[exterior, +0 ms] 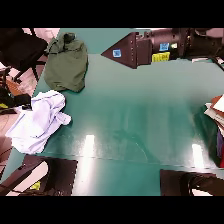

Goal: Fold the shirts.

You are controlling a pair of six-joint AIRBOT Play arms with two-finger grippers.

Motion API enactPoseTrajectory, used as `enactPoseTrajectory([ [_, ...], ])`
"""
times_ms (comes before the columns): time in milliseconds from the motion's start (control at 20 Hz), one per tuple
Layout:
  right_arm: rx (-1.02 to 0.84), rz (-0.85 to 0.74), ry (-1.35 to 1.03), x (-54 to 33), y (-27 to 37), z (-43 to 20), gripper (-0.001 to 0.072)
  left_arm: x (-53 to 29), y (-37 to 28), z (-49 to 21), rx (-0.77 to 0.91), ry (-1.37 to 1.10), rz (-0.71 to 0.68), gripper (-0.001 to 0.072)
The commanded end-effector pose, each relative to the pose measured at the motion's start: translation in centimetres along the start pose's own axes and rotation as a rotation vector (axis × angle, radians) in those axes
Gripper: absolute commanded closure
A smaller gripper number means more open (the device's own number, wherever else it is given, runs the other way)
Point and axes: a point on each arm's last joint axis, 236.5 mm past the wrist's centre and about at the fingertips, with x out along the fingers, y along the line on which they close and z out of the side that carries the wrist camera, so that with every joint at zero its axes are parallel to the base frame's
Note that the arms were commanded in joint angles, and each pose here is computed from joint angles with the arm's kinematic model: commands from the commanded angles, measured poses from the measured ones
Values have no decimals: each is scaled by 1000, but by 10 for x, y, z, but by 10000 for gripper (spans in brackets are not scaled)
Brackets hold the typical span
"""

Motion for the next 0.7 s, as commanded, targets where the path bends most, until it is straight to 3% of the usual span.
enactPoseTrajectory([
  [0, 0, 11, 29, 0, 3, -7, 331, 24, 24, 9, -86, -15, 19, -13],
  [300, -21, -36, 68, 0, -9, -16, 331, 77, 61, 9, -127, 127, 59, -13],
  [650, -25, -44, 90, -1, -11, -22, 331, 133, 80, 12, 5, 233, 79, -13],
])
